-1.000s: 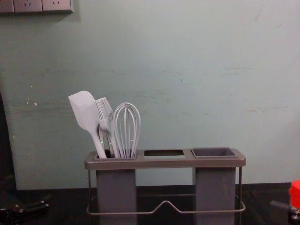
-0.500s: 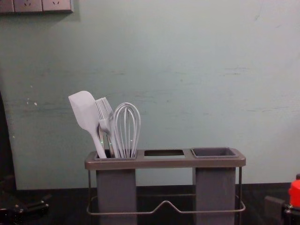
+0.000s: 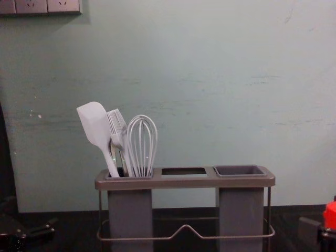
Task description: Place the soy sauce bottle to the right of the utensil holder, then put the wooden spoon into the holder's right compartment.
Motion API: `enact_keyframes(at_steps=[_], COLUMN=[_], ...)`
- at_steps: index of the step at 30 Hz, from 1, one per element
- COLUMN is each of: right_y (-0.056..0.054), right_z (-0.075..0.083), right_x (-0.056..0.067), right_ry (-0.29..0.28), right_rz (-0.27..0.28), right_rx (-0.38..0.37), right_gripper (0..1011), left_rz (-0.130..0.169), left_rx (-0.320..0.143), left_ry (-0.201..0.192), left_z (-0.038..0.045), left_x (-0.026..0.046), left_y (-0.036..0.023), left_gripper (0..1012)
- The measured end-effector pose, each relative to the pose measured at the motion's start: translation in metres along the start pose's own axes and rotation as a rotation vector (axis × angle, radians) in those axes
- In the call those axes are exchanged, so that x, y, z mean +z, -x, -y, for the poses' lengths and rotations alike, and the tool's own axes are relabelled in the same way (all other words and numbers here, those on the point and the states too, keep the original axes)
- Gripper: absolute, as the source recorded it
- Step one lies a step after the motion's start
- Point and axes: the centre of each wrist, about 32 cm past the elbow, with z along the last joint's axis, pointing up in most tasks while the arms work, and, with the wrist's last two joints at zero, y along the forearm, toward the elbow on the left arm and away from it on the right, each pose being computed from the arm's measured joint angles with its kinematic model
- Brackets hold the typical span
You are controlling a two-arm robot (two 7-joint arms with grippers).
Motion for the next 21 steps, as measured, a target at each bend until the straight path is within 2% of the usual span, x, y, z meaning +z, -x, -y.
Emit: enact_keyframes(at_steps=[21], right_y=[-0.0034], right_z=[0.0005], right_x=[-0.002], right_ry=[-0.004], right_rz=[-0.002], right_rx=[0.0], right_gripper=[1002], left_rz=[0.0], left_rx=[0.0], left_ry=[0.0], left_z=[0.0], left_x=[0.0], left_y=[0.0], left_gripper=[1005])
